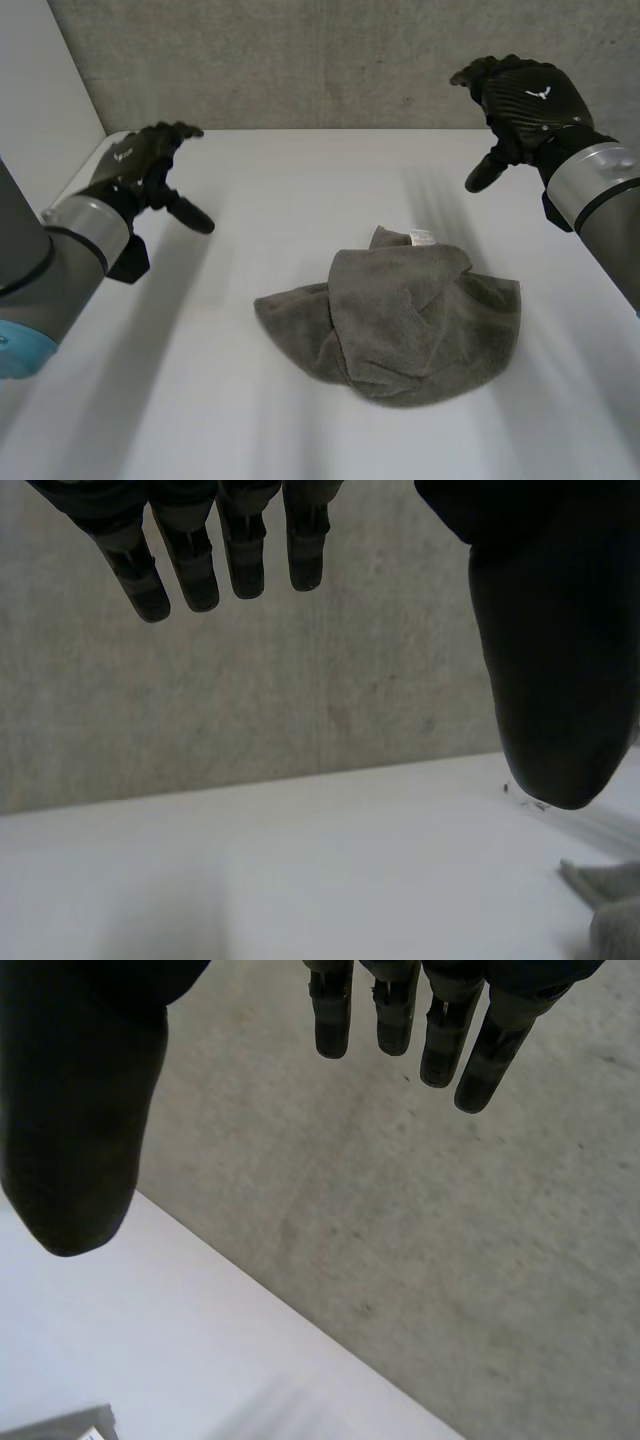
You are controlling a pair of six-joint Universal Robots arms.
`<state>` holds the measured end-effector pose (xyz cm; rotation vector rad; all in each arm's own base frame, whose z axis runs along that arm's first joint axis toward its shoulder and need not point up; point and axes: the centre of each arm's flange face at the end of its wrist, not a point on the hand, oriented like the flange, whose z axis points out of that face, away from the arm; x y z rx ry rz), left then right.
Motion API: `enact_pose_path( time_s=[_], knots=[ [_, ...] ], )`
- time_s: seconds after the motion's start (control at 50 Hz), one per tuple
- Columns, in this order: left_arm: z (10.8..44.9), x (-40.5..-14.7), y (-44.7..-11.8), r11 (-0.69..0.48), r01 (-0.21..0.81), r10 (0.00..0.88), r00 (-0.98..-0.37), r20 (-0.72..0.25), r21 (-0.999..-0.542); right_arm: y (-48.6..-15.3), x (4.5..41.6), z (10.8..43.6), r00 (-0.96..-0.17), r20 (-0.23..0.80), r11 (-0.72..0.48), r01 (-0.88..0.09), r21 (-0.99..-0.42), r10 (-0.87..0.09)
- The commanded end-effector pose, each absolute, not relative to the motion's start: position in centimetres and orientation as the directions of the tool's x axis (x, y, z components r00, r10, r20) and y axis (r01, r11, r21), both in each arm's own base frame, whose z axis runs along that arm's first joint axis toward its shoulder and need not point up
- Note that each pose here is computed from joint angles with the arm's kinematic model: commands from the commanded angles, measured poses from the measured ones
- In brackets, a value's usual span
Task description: Fold the towel.
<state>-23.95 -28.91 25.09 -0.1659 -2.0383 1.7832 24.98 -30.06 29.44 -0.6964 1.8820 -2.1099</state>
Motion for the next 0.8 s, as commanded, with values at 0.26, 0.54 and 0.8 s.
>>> enact_pose_path(
  time_s=[0.26, 0.54, 0.8],
  knots=[
    [32.6, -24.8, -27.4, 0.159, -0.182, 0.354, -0.907, 0.228, -0.97, -30.7, 22.9, 31.2, -0.921, 0.079, -0.005, -0.084, -0.996, -0.381],
    [31.8, -25.6, -27.0, 0.165, -0.177, 0.376, -0.898, 0.228, -0.97, -30.6, 22.9, 31.3, -0.924, 0.075, -0.003, -0.08, -0.997, -0.375],
    [31.6, -25.7, -26.9, 0.166, -0.175, 0.38, -0.897, 0.226, -0.971, -30.1, 23.0, 31.7, -0.92, 0.075, -0.015, -0.075, -0.997, -0.384]
  ],
)
